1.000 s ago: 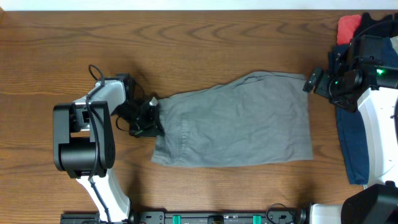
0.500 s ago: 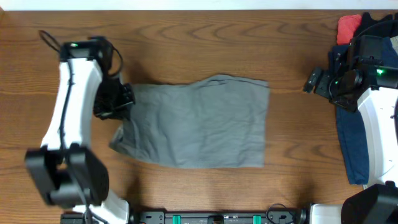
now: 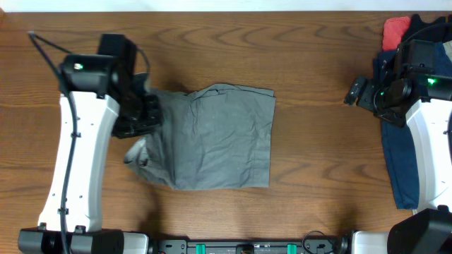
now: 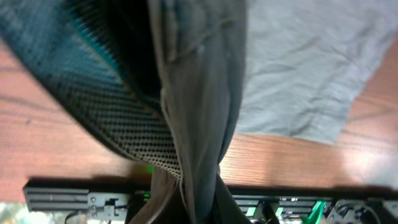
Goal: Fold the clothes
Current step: 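Lift the left leg end and fold it rightward over the shorts, then press the folded shorts flat with the left gripper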
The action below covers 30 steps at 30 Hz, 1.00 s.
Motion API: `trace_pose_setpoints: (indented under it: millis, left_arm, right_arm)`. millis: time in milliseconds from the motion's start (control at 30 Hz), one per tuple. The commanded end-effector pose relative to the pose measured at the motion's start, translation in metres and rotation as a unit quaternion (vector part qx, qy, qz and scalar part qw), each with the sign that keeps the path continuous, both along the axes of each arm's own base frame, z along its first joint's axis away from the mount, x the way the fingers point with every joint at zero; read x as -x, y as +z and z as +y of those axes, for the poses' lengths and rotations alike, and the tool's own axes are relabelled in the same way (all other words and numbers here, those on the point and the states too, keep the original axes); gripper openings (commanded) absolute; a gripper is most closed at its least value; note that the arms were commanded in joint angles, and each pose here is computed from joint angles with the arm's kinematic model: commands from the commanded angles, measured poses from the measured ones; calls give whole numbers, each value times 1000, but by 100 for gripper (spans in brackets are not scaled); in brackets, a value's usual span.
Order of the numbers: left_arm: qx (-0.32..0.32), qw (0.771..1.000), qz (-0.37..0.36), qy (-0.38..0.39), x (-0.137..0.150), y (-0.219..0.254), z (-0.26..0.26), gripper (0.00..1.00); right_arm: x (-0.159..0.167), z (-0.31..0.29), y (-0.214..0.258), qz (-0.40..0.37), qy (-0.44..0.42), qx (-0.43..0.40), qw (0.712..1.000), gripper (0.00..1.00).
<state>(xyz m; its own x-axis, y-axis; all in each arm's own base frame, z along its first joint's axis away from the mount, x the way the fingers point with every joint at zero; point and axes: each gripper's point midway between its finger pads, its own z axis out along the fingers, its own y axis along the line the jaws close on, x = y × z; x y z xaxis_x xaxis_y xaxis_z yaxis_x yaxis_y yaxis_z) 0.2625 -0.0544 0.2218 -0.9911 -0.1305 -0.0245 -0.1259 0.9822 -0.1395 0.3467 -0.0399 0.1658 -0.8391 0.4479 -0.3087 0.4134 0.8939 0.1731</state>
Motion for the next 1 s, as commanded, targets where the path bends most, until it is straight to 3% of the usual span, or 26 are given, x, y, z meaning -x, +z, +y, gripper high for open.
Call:
trace_pose_setpoints:
  millis: [0, 567, 967]
  left_arm:
    - [10, 1000, -10, -18, 1, 2, -24, 6]
    - [38, 986, -61, -147, 2, -40, -132, 6]
    - [39, 977, -65, -199, 11, -88, -152, 6]
  right_arm:
    - [-1, -1, 2, -3, 1, 6, 1000, 99]
    - [-1, -1, 2, -3, 1, 6, 1000, 99]
    - [-1, -1, 2, -3, 1, 6, 1000, 99]
